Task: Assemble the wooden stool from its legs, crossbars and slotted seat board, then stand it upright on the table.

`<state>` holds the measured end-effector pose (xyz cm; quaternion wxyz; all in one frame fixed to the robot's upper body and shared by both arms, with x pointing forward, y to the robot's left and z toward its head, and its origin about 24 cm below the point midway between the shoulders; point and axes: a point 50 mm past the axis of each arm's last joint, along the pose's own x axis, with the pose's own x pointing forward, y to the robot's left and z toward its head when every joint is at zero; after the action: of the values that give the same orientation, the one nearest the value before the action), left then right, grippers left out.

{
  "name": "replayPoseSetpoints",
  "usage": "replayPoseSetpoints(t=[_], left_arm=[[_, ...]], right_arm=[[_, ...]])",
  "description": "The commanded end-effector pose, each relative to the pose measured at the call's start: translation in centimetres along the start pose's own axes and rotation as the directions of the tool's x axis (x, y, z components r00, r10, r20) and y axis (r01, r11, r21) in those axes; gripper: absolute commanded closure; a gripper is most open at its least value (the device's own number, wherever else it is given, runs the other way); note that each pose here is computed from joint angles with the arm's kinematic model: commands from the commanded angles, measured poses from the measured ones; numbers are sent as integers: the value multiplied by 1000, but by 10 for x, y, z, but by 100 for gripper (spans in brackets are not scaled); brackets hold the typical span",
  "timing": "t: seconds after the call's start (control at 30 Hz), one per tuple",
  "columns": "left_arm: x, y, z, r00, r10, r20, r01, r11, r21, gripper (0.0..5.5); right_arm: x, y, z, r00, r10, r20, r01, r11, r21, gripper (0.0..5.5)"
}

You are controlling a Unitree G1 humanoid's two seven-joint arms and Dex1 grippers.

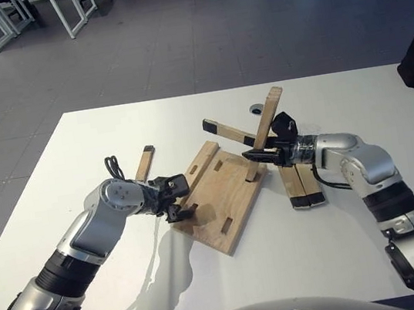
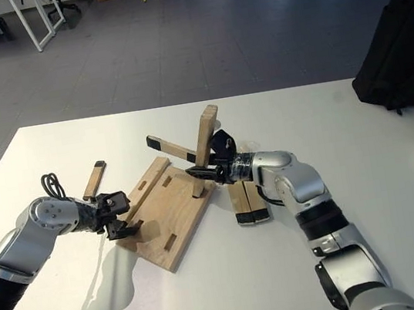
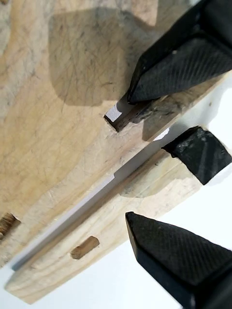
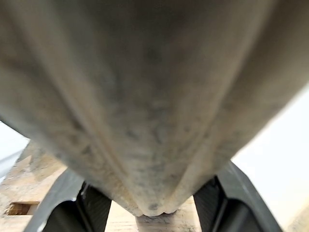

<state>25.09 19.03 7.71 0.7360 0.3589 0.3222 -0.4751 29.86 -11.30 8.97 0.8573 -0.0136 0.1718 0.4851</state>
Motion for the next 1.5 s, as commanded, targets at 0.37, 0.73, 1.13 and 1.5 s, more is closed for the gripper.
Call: replayPoseSetpoints(t=[0.37, 0.73, 1.13, 1.5], left_arm=[[27, -32, -4, 993, -114, 19, 115, 989, -98, 135], [27, -31, -5, 995, -94, 19, 96, 989, -116, 135], [24, -26, -9, 998, -65, 6, 65, 988, -137, 135], [26, -35, -12, 999, -30, 11, 31, 979, -201, 135]], right_arm=[[-21, -6, -28, 990, -11, -139, 27, 993, 116, 347], [-36, -8, 23, 997, -72, -41, 69, 995, -76, 347], [-46, -8, 1, 985, -165, -51, 163, 986, -33, 205], [-110, -25, 26, 934, -289, -208, 249, 948, -198, 232]])
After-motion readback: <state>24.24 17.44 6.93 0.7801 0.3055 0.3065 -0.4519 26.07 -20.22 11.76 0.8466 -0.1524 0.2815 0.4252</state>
